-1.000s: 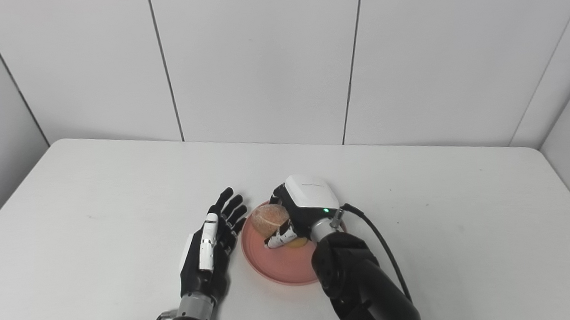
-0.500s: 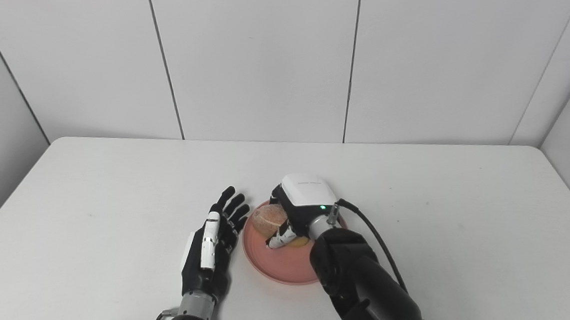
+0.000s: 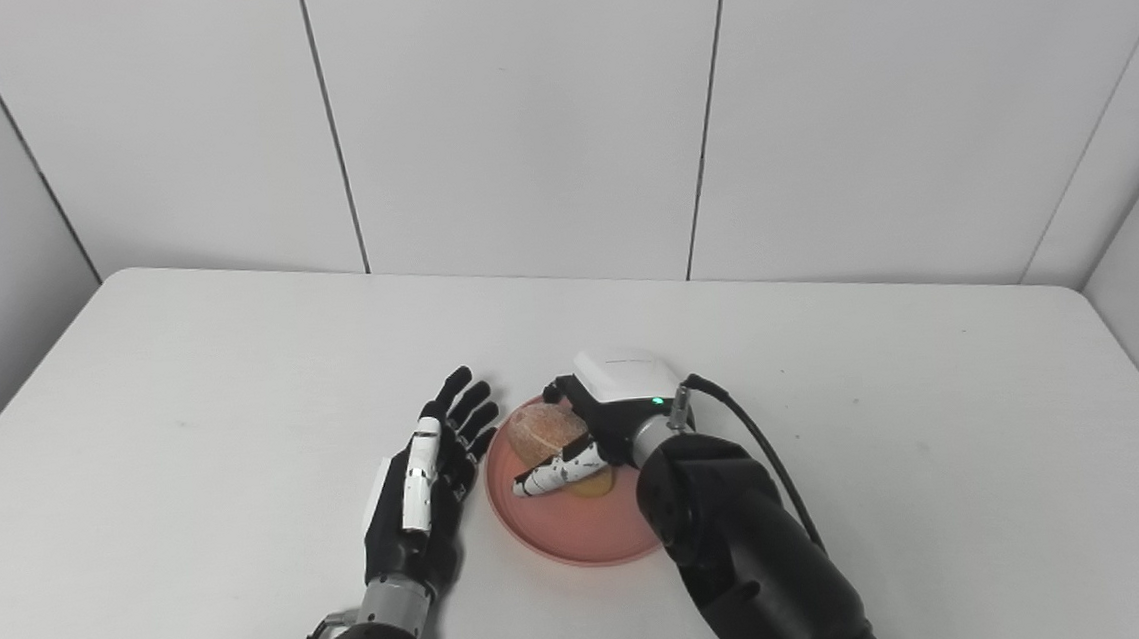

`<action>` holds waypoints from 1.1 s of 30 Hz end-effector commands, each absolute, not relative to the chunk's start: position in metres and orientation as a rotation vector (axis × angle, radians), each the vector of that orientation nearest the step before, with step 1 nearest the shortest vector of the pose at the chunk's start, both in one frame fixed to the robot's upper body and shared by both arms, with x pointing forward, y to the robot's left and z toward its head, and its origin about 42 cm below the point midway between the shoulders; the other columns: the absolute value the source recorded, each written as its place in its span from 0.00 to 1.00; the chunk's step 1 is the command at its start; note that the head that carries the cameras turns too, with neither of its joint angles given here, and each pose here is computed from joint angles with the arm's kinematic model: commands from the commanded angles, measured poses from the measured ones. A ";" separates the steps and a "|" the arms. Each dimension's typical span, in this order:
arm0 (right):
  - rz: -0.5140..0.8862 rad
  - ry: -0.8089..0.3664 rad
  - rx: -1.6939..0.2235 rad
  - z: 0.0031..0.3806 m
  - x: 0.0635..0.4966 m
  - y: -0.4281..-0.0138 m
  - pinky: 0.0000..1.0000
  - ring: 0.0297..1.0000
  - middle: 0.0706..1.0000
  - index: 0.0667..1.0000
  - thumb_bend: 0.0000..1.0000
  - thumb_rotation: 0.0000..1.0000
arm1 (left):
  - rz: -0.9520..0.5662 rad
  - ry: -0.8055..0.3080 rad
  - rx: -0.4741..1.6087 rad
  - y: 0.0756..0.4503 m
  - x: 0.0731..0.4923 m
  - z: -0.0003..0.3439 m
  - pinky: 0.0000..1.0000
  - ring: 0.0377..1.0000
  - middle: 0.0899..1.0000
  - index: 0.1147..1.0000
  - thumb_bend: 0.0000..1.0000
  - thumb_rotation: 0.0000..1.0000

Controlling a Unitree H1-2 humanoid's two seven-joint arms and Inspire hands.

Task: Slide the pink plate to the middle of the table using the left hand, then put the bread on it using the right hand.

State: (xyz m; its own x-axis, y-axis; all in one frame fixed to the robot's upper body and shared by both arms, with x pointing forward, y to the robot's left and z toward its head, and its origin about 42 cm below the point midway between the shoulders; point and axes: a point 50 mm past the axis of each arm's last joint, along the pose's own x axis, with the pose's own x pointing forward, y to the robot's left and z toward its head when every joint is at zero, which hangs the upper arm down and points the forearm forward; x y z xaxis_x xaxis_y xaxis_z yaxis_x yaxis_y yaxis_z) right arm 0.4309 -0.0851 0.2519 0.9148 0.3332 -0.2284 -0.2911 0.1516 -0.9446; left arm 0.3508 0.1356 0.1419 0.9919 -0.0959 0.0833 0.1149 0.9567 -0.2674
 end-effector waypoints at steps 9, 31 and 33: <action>0.367 -0.202 -1.343 0.300 0.423 -0.089 0.61 0.76 0.82 0.87 1.00 0.72 | -0.115 -0.040 -0.316 0.134 0.350 0.138 0.89 0.91 0.91 0.87 0.39 1.00; 0.163 -0.391 -1.209 0.349 0.395 -0.127 0.56 0.69 0.77 0.87 0.99 0.75 | -0.107 -0.031 -0.294 0.142 0.349 0.137 0.90 0.91 0.90 0.88 0.40 1.00; 0.143 -0.388 -1.185 0.346 0.394 -0.135 0.68 0.78 0.84 0.89 0.97 0.74 | -0.109 -0.035 -0.283 0.143 0.348 0.137 0.91 0.90 0.90 0.88 0.40 1.00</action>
State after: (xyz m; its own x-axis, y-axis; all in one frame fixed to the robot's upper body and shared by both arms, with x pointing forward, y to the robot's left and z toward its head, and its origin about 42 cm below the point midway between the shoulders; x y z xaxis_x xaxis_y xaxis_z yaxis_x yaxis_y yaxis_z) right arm 0.3989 -0.1283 0.3297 0.9420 0.3109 0.1267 0.0107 0.3494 -0.9369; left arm 0.3512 0.1399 0.1421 0.9913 -0.0997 0.0856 0.1206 0.9485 -0.2928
